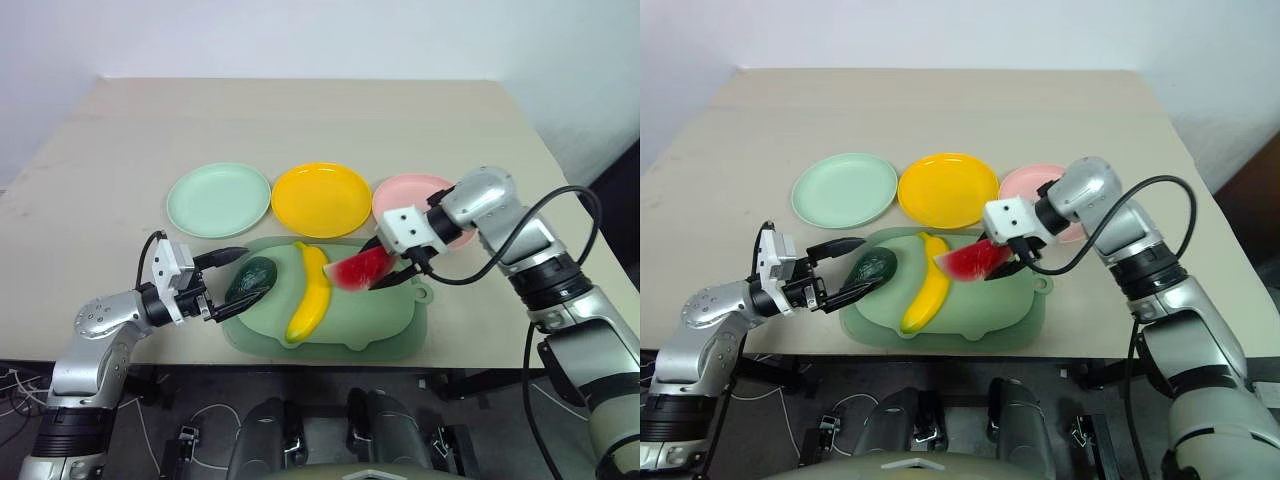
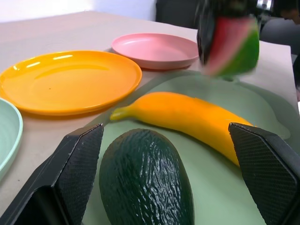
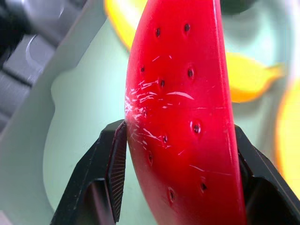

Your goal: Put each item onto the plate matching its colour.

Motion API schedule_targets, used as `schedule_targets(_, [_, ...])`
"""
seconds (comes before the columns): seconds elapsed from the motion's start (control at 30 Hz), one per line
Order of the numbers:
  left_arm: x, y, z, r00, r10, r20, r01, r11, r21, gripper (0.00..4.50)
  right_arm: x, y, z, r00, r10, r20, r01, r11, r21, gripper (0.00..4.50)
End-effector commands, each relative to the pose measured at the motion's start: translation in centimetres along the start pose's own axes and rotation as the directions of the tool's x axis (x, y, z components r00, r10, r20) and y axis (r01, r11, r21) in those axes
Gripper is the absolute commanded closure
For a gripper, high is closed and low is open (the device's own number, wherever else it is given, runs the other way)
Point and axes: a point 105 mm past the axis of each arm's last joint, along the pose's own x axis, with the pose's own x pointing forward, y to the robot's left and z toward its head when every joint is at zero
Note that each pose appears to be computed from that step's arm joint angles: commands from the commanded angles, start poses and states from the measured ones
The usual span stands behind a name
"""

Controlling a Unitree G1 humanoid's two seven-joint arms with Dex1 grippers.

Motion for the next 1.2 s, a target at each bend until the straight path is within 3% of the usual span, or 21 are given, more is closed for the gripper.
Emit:
schedule_targets(0.03, [-0.2, 0.1, 0.7, 1.000, 0.000, 0.025, -0.001, 0.999, 0.032, 0.00, -2.2, -1.2, 0.9, 0.989, -0.141, 0.050, 0.139, 0.989, 0.048, 2.28])
schedule_targets(0.27, [-0.3, 0.5, 0.7, 1.000, -0.001, 0.026, 0.000, 0.999, 0.034, 0.00, -5.4, -4.0, -2.7, 0.917, -0.390, -0.078, 0.397, 0.910, 0.121, 2.28])
schedule_targets(0.47, [-0.2, 0.7, 0.7, 1.000, -0.005, 0.025, 0.004, 0.999, 0.041, 0.00, -7.9, -6.4, -8.7, 0.774, -0.554, -0.307, 0.621, 0.759, 0.196, 2.28])
schedule_targets(0.77, [0.0, 0.5, 1.1, 1.000, -0.008, 0.029, 0.007, 0.999, 0.048, 0.00, -9.4, -6.0, -14.0, 0.649, -0.542, -0.534, 0.719, 0.666, 0.199, 2.28])
schedule_targets(0.87, [0.0, 0.4, 1.2, 0.999, -0.018, 0.026, 0.017, 0.999, 0.047, 0.00, -9.1, -6.0, -14.0, 0.663, -0.539, -0.519, 0.716, 0.660, 0.230, 2.28])
schedule_targets(1.1, [-0.1, 0.6, 1.3, 1.000, -0.016, 0.023, 0.014, 0.999, 0.052, 0.00, -9.0, -6.5, -13.1, 0.683, -0.558, -0.472, 0.707, 0.666, 0.237, 0.02])
schedule_targets(1.2, [-0.2, 0.6, 1.3, 1.000, -0.016, 0.026, 0.015, 0.999, 0.051, 0.00, -9.0, -6.7, -12.4, 0.694, -0.572, -0.436, 0.702, 0.671, 0.238, 0.02])
